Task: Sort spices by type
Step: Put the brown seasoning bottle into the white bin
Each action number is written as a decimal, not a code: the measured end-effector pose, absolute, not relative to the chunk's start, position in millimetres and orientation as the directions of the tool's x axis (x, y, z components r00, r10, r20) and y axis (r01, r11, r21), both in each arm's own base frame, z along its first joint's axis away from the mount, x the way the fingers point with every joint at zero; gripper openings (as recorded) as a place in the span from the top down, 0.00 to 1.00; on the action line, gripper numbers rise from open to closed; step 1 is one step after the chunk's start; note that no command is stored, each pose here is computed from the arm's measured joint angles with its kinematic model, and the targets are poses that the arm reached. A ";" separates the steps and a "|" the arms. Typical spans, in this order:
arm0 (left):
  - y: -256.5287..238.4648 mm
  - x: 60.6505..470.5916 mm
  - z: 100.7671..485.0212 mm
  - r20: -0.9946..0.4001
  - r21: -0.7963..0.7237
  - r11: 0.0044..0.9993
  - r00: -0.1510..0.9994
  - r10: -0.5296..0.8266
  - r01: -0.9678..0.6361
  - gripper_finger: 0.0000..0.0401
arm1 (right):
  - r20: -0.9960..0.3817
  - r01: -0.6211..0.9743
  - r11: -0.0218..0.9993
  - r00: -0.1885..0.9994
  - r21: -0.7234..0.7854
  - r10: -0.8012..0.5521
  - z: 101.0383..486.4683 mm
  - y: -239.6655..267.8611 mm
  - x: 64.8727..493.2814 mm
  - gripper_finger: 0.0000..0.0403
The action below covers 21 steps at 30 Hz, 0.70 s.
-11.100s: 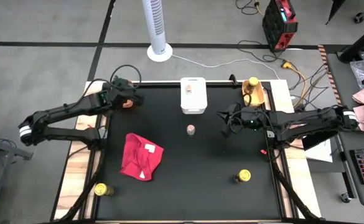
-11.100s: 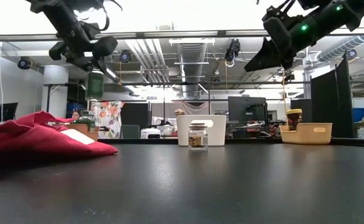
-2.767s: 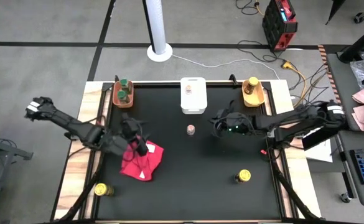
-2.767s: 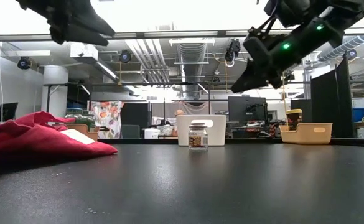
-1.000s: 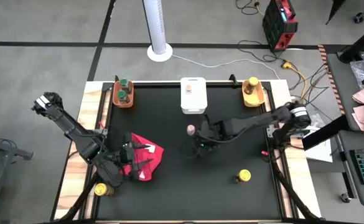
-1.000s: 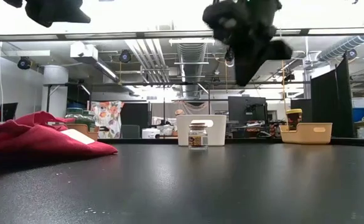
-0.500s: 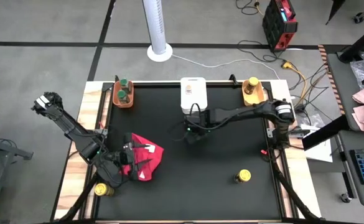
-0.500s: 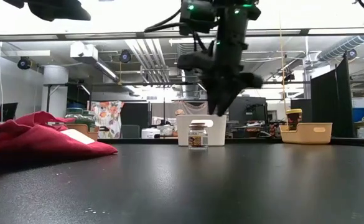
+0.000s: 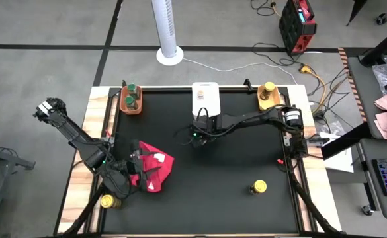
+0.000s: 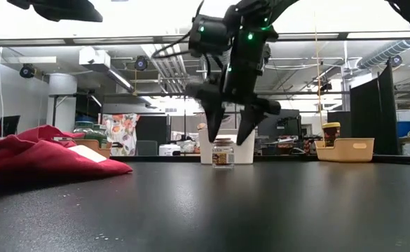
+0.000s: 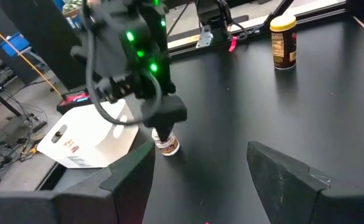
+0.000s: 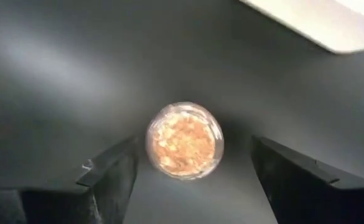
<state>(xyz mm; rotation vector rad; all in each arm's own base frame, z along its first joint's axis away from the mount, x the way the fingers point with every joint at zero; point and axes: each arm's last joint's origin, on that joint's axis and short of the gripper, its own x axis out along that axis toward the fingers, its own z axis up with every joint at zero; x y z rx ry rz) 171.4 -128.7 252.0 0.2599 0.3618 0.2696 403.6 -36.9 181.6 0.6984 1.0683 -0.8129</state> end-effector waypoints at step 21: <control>-131.3 174.2 247.6 -0.313 0.034 0.944 0.894 0.321 -0.327 0.41 | -0.950 0.790 0.612 0.219 0.038 -0.224 160.4 -34.3 408.7 0.67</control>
